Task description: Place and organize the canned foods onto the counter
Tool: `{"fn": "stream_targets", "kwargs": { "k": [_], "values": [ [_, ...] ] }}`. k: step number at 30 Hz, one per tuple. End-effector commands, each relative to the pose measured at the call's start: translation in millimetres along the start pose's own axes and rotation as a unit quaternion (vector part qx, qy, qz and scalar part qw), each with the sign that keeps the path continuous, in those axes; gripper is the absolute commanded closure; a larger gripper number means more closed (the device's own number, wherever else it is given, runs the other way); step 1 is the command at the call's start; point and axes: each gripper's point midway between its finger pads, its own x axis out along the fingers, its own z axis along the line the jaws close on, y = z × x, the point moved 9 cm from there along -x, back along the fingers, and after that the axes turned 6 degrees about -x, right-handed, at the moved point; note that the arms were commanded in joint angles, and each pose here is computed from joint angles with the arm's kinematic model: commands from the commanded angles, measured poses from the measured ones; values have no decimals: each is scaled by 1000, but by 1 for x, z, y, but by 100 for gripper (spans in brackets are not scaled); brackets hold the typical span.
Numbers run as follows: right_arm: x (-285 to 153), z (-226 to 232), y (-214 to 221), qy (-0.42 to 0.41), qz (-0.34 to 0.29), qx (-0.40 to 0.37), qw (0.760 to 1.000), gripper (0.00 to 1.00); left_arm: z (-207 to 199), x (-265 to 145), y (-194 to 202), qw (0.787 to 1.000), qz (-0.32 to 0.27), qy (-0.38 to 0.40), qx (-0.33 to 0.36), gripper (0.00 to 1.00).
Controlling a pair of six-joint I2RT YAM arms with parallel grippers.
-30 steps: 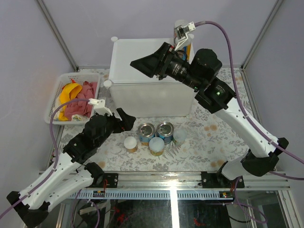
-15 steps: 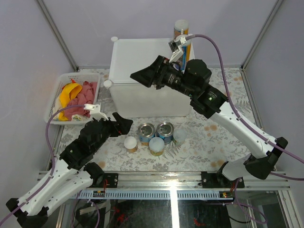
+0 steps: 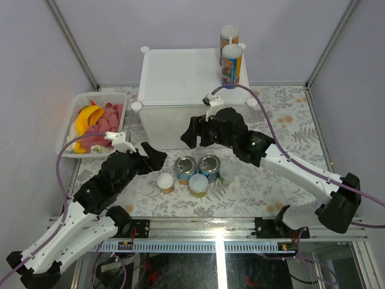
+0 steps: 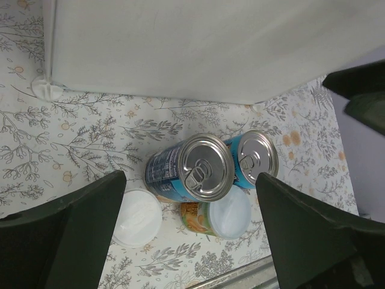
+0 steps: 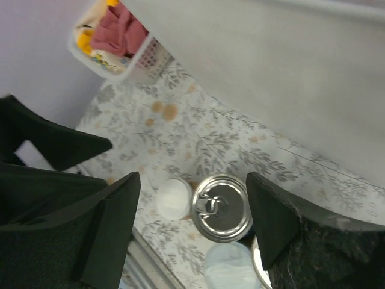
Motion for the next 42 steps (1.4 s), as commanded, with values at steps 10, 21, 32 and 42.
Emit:
{"fn": "stream_targets", "kwargs": {
  "k": [10,21,32,42],
  "values": [
    [-9,-45,48,165,72,-129,975,14,-2,-18,-11,999,-22,-1,-26,10],
    [-22,-54,79,163,114,-107,974,0,-2,-11,-6,1000,-7,-1,-5,7],
    [-28,-47,94,123,122,-95,980,0,-4,-7,-7,1000,-6,1,1,7],
    [-27,-46,114,119,134,-107,978,1,-5,-8,-9,1000,-8,-2,0,7]
  ]
}}
